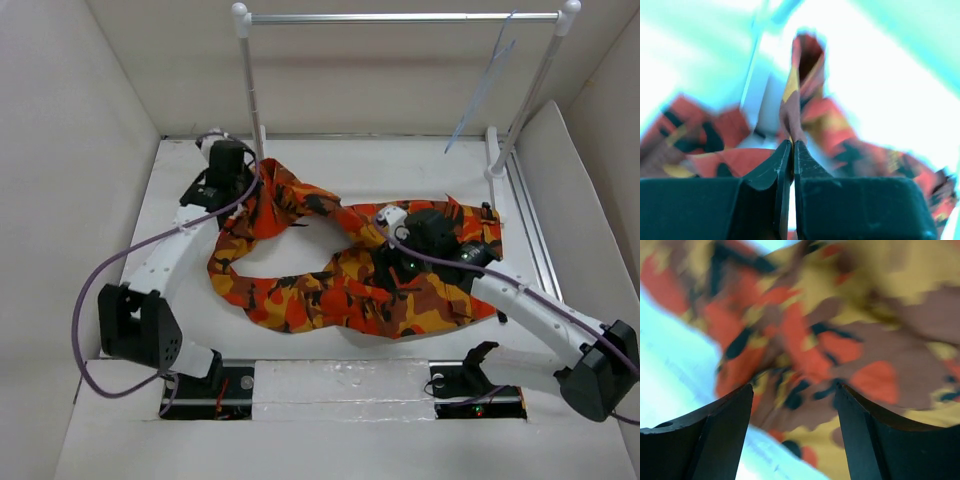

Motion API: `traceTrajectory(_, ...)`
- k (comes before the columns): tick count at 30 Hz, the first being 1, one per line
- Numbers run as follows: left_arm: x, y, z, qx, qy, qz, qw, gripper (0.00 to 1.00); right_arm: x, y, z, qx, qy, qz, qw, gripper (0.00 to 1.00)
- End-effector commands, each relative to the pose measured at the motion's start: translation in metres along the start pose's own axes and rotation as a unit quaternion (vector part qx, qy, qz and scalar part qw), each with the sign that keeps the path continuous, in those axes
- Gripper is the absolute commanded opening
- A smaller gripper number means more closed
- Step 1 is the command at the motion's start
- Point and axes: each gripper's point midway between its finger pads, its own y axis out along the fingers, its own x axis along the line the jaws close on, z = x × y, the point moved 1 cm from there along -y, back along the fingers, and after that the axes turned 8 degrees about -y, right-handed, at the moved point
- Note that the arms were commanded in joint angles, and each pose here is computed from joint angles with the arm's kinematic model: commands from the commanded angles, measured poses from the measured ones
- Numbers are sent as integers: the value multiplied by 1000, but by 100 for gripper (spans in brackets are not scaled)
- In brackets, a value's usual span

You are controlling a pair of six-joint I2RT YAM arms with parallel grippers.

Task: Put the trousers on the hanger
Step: Flatten out the trousers at the center of the board.

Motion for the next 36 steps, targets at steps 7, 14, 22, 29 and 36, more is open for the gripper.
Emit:
traceTrajectory(7, -73, -155, -168, -261, 28, 77, 962, 0, -93, 0, -50, -94, 55, 91, 990, 73)
traceTrajectory(14, 4, -145, -214, -381, 19, -60, 922, 0, -92, 9, -49, -90, 73, 82, 990, 73)
traceTrajectory(22, 90, -65, -255, -280, -121, -75, 949, 0, -104, 15, -23, -46, 81, 113, 989, 74)
traceTrajectory(29, 99, -4, -256, -183, -85, -92, 975, 0, -103, 14, -11, -53, 86, 122, 987, 73)
traceTrajectory(36, 7, -67, -264, -234, -61, 77, 967, 0, -121, 29, -7, -36, 107, 149, 982, 63)
